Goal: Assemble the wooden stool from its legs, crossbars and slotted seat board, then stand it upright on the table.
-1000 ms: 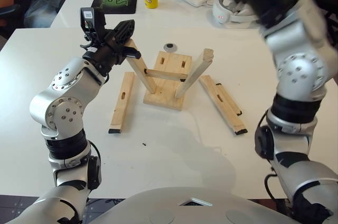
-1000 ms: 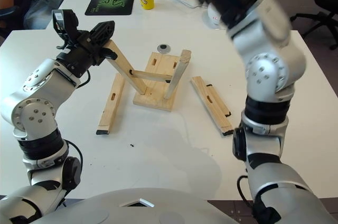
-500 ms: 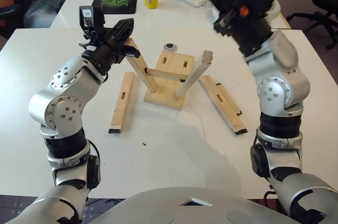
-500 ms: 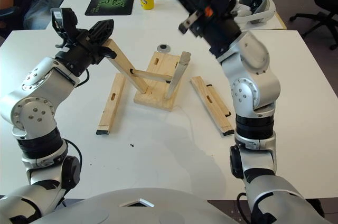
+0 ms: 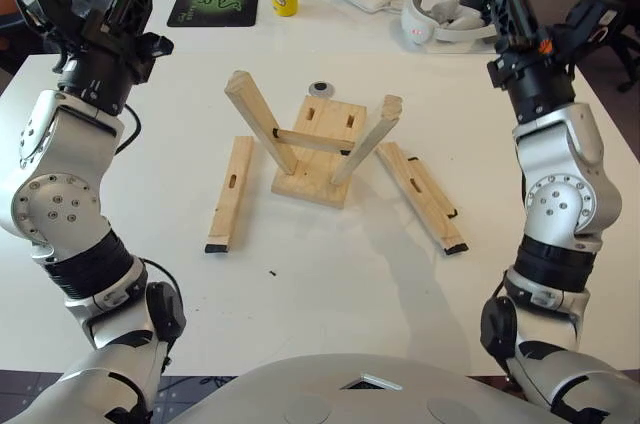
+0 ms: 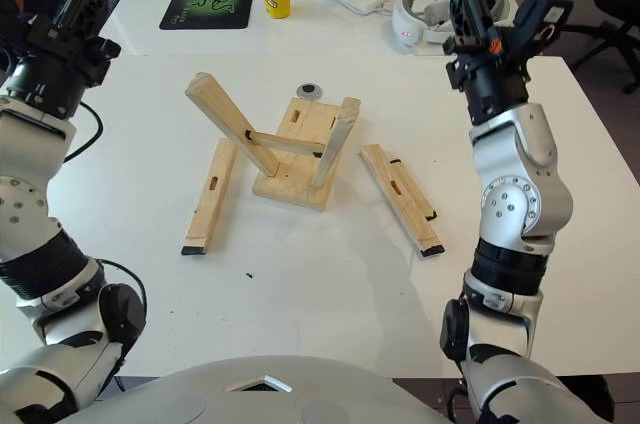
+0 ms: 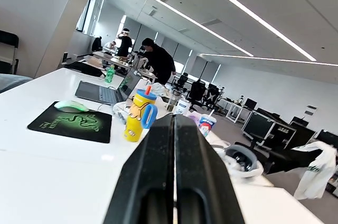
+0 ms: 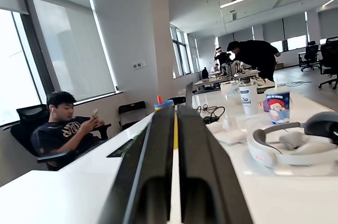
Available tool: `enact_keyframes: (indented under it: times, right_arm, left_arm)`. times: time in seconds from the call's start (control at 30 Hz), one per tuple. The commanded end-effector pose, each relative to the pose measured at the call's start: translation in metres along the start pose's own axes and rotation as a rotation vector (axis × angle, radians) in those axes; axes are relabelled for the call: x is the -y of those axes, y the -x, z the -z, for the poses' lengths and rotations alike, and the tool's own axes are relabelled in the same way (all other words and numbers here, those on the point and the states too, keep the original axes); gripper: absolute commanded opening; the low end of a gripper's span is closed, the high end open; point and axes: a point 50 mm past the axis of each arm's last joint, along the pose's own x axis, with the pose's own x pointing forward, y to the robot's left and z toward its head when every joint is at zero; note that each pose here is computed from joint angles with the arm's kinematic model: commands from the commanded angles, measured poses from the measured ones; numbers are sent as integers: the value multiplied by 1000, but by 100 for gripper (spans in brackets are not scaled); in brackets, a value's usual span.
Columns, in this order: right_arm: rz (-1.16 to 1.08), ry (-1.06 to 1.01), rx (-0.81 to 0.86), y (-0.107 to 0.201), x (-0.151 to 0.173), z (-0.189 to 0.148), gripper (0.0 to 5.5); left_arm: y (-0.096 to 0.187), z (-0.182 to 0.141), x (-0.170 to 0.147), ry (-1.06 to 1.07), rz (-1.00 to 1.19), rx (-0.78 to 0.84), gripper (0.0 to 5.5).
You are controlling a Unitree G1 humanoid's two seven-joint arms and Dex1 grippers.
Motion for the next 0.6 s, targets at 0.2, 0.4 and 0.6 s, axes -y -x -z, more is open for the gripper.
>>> enact_keyframes:
  times: [0.2,0.4,0.6]
  right_arm:
    - [15,225,-271,34,-30,62,47]
    - [-49,310,-428,62,-49,84,47]
    - [-46,310,-422,58,-49,81,16]
  left_arm:
    - [16,89,1,-480,83,-351,0]
    - [15,96,34,-597,265,-318,0]
    - [16,95,54,-612,386,-307,0]
